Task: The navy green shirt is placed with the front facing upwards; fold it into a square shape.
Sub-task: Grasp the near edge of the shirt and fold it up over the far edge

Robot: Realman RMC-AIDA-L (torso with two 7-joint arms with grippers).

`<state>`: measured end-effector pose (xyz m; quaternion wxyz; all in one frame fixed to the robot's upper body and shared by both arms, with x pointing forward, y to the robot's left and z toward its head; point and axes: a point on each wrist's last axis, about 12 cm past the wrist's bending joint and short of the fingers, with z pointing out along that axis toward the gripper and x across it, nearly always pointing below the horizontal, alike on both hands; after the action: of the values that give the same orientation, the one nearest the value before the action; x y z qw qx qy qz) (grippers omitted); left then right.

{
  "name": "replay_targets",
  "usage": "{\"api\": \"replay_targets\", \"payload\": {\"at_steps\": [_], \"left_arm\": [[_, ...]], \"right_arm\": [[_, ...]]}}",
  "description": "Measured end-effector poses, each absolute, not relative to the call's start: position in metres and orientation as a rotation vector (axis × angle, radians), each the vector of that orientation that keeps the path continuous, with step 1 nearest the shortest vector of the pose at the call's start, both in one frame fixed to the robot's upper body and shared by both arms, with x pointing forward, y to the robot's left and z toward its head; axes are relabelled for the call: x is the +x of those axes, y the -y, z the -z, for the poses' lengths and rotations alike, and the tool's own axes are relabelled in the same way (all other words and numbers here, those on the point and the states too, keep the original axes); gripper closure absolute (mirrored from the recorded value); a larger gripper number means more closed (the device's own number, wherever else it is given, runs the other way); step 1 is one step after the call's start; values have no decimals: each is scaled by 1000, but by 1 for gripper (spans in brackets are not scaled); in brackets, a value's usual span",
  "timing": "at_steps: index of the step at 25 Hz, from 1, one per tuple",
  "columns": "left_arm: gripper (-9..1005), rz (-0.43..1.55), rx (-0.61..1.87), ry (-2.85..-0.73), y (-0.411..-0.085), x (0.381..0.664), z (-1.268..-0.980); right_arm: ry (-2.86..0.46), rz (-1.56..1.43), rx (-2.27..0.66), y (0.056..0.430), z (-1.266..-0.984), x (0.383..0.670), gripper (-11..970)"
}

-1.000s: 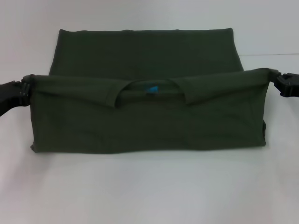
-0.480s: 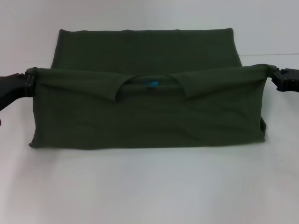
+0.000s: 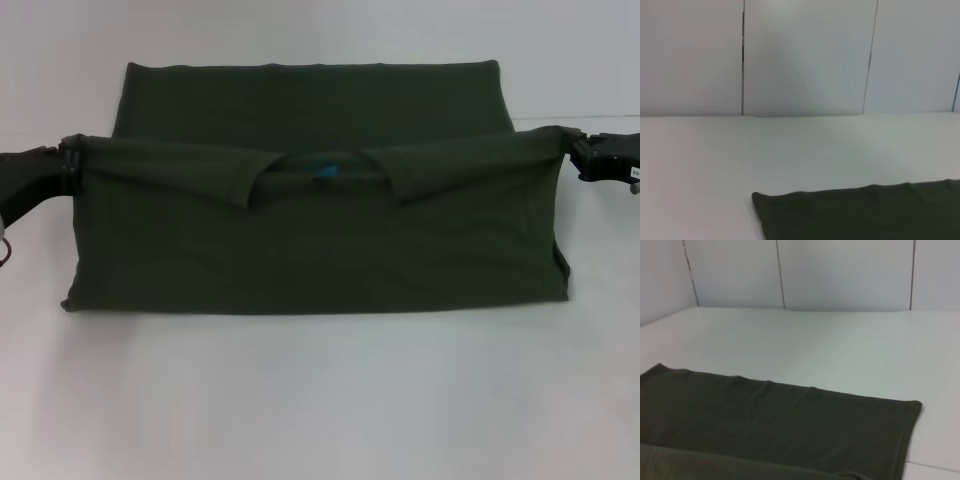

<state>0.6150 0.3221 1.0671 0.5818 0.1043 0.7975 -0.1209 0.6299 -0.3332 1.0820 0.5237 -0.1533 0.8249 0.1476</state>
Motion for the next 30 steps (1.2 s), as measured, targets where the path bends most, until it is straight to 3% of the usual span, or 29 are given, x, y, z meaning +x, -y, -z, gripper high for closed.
{"api": "replay_targets", "payload": {"at_steps": [30], "left_arm": [[807, 196, 256, -1883, -302, 632, -1066]], "right_arm": [[-2006, -218, -440, 310, -1081, 651, 934]]}}
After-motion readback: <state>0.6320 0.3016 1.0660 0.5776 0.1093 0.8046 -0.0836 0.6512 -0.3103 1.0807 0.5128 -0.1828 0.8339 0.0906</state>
